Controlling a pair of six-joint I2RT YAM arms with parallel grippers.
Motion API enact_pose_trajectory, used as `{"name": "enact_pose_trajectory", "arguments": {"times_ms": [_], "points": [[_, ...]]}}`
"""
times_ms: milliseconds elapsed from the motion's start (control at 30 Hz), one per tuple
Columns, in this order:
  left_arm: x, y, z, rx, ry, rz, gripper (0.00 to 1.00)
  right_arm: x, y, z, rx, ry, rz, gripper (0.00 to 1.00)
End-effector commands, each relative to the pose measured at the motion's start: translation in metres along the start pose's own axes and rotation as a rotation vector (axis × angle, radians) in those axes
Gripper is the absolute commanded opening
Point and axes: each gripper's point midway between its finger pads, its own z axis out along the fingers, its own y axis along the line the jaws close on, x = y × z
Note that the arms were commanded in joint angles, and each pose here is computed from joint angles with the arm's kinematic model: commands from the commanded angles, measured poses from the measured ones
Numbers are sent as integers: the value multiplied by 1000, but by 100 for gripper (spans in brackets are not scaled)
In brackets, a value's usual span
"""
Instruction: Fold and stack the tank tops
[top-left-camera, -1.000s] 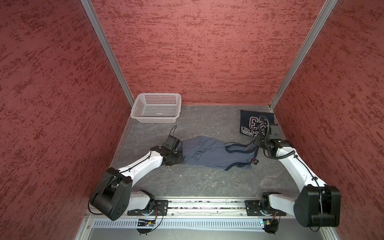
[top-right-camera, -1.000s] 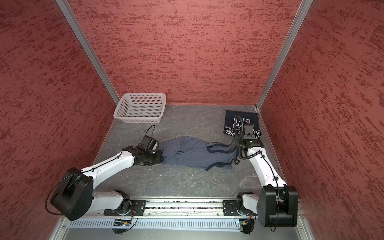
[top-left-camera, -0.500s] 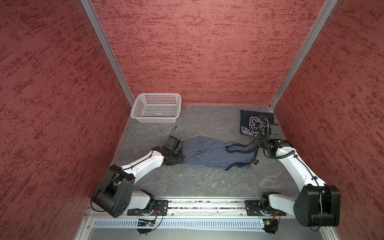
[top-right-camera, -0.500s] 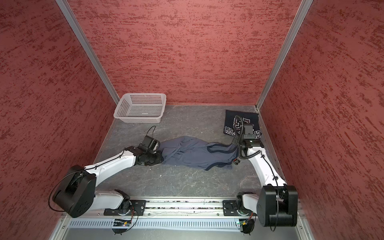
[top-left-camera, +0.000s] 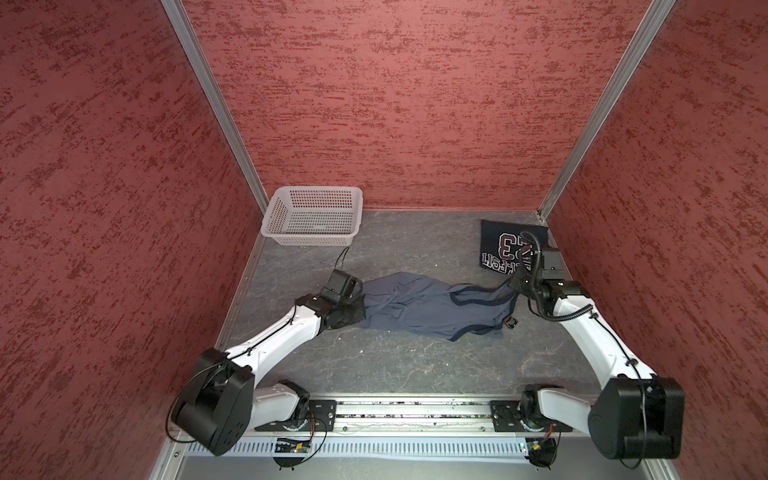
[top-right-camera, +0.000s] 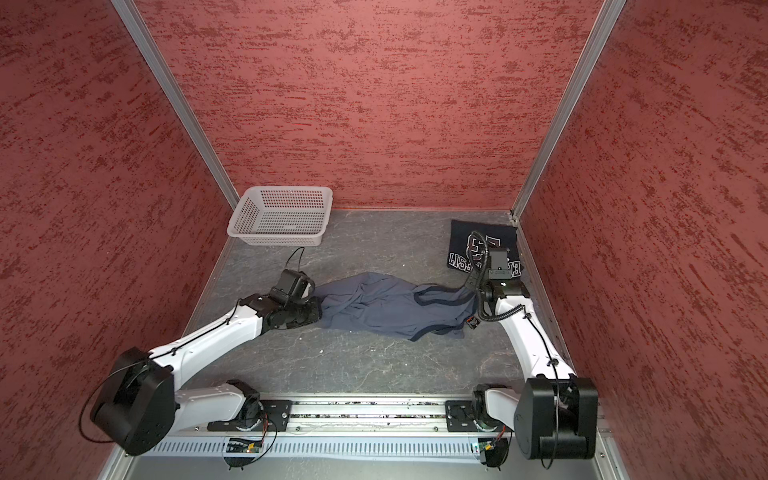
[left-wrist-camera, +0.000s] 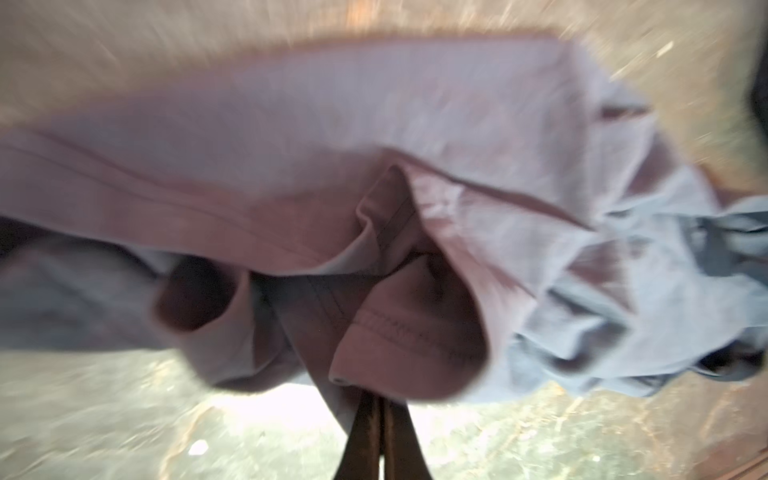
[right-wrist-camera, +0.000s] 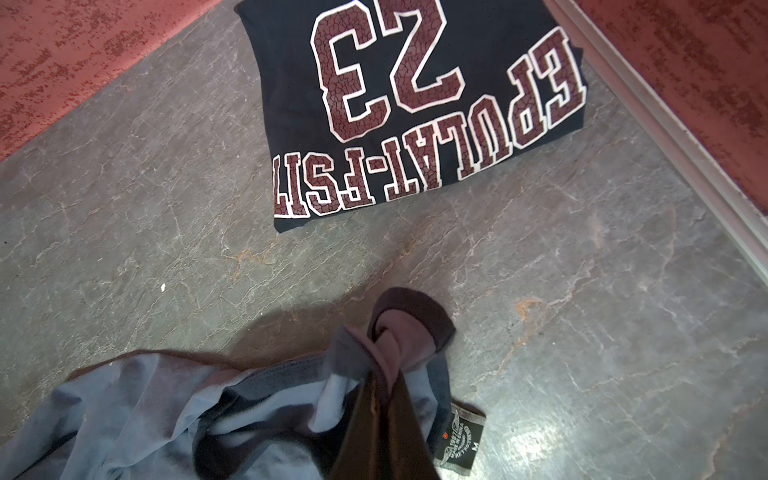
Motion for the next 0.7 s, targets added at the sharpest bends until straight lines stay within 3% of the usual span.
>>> {"name": "enact_pose_trajectory", "arguments": {"times_ms": [0,167,267,367,533,667], "points": [[-54,-10,-58,33,-224,4,0,-34,0,-33,3,-110,17,0],[-111,-15,-174,126,-563,-29,0,-63,3,-91,-30,-229,30,0],[-122,-13,-201,138,-627,-31,0,-58,3,-101,-53,-222,30,0],[-116,-6,-172,119,-534,-47,0,-26,6,-77,-104,-121,47,0],[-86,28,-72,68,-235,-168,0,44,0,-9,-138,79,93,0],[-74,36,-27,47,-109,-180,0,54,0,22,-118,128,89,0]]}}
